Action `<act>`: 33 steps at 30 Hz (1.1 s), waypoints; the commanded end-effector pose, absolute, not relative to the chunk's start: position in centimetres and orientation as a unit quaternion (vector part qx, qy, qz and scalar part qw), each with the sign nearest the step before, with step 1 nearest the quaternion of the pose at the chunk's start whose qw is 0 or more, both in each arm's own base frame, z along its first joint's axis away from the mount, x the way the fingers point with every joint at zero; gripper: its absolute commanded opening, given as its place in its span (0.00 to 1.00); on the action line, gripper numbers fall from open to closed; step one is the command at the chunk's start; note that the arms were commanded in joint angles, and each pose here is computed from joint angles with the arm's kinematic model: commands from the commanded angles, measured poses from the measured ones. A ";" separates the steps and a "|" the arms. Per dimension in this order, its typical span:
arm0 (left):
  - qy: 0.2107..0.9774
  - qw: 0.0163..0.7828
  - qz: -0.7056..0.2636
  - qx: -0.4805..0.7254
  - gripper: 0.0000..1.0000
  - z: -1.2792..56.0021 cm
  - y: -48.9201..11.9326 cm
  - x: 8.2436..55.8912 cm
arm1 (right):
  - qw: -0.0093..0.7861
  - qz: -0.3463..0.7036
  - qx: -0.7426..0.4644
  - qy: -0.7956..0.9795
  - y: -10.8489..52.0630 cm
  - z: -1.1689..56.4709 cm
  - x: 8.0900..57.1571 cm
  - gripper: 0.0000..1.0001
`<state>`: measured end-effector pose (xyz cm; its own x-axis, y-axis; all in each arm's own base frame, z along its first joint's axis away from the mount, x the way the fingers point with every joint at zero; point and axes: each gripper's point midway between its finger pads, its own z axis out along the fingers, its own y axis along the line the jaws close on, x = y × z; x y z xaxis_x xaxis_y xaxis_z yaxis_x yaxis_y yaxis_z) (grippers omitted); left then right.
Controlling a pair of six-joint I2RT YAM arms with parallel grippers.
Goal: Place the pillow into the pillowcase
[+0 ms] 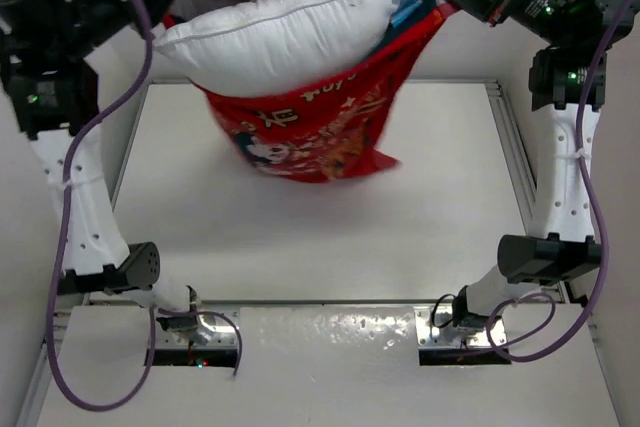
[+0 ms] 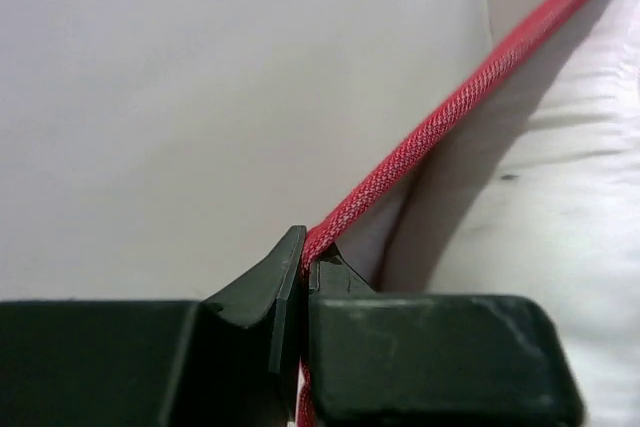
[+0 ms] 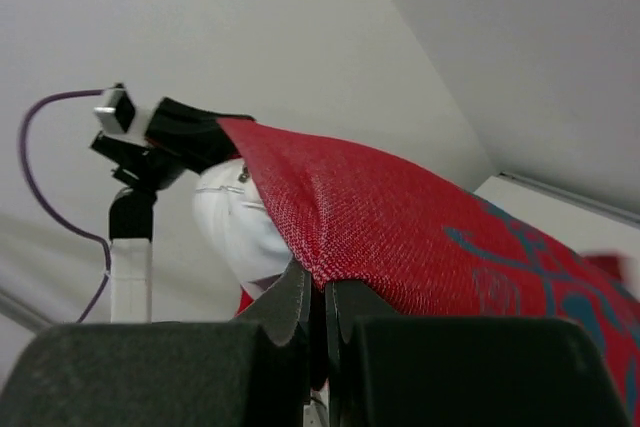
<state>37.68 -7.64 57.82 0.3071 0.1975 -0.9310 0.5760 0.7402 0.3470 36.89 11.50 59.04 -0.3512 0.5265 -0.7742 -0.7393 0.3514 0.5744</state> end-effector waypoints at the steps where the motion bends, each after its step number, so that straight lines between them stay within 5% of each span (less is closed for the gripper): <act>1: 0.553 0.805 0.020 0.216 0.00 64.9 1.5 34.5 | 0.723 0.503 -0.051 0.470 6.5 67.9 34.7 0.00; 8: 0.471 0.851 0.018 0.234 0.00 70.8 0.5 28.2 | 0.739 0.515 -0.066 0.429 7.2 69.1 31.4 0.00; 17: 0.570 0.810 0.015 0.136 0.00 64.1 7.9 37.4 | 0.699 0.471 0.027 0.537 4.5 63.4 39.4 0.00; 21: 0.504 0.841 0.026 0.196 0.00 67.7 4.8 31.9 | 0.738 0.488 -0.055 0.463 6.4 68.9 33.9 0.00; 24: 0.401 0.869 0.094 0.275 0.00 73.8 -0.9 22.5 | 0.775 0.473 -0.120 0.401 8.0 72.1 27.6 0.00; 26: 0.403 0.864 0.094 0.287 0.00 73.9 -1.1 22.5 | 0.804 0.437 -0.149 0.375 8.8 73.0 23.7 0.00; 29: 0.429 0.867 0.073 0.244 0.00 71.9 2.1 26.5 | 0.823 0.381 -0.097 0.410 6.7 70.2 27.5 0.00; 33: 0.571 0.805 0.111 0.114 0.00 63.8 10.7 38.3 | 0.729 0.348 0.029 0.589 2.2 60.1 40.9 0.00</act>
